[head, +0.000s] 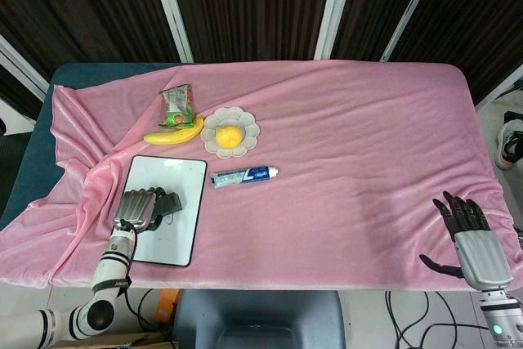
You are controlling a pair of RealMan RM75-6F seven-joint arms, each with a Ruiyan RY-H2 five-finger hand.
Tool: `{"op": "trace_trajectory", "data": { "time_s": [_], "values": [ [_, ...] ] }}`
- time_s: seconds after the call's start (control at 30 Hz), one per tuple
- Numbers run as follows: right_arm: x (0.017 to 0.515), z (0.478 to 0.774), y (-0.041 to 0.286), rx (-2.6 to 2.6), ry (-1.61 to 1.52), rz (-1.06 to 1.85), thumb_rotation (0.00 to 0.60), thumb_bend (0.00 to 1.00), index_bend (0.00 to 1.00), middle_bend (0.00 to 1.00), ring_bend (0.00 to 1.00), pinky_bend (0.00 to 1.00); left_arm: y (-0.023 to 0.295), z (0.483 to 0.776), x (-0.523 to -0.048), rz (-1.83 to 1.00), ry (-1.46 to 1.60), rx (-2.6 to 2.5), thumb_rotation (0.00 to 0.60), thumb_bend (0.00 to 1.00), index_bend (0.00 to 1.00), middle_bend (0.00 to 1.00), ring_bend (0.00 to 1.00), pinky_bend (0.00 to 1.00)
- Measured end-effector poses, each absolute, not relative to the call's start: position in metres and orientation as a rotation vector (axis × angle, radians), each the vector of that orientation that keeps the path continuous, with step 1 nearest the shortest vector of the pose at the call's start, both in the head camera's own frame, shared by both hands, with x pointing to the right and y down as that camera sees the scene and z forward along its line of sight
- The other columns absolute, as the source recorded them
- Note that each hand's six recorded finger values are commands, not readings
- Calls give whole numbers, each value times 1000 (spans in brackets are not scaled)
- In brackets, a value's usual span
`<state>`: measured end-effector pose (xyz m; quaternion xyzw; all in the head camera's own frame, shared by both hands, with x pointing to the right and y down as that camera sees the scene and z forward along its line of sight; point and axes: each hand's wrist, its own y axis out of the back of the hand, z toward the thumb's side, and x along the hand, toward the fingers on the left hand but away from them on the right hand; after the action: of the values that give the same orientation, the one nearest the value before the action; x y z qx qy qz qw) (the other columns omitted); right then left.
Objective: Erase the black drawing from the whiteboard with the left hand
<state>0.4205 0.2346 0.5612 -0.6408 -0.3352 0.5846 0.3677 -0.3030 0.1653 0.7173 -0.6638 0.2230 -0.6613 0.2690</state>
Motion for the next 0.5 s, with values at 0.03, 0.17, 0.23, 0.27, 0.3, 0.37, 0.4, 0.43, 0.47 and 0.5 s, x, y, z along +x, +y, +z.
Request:
{"op": "trace_trajectory", "data": {
  "time_s": [0.03,0.17,0.23,0.27,0.3,0.37,0.4,0.43,0.47,0.5],
  "values": [
    [421,561,235,-1646,-861,1502,600,305,0,0,0,0,163,719,-303,-1789,605,-1785,600,780,614,736,702,785],
    [421,561,235,-1645,-863,1501,600,305,0,0,0,0,154,723,-303,-1803,625,-1766,600,779,614,736,702,785],
    [421,561,235,-1646,-862,1502,600,305,0,0,0,0,148,724,-304,-1809,638,-1754,600,780,615,736,702,786],
    [421,561,235,-1646,-862,1502,600,305,0,0,0,0,146,725,-304,-1812,643,-1748,600,779,615,737,703,786],
    [421,561,235,-1647,-862,1502,600,305,0,0,0,0,142,727,-305,-1818,652,-1740,600,779,615,737,703,785],
    [420,561,235,-1651,-860,1501,600,305,0,0,0,0,137,729,-307,-1831,666,-1731,600,779,614,738,703,786],
    [420,561,235,-1654,-859,1501,600,305,0,0,0,0,134,731,-307,-1840,676,-1727,600,779,615,738,703,786],
    [420,562,235,-1660,-857,1501,600,305,0,0,0,0,131,732,-308,-1848,683,-1724,600,779,615,738,704,786],
    [420,562,235,-1664,-856,1500,600,305,0,0,0,0,129,733,-309,-1855,690,-1721,600,780,615,738,704,786],
    [420,562,235,-1666,-854,1500,600,305,0,0,0,0,125,735,-309,-1863,698,-1714,600,780,615,738,704,786]
  ]
}}
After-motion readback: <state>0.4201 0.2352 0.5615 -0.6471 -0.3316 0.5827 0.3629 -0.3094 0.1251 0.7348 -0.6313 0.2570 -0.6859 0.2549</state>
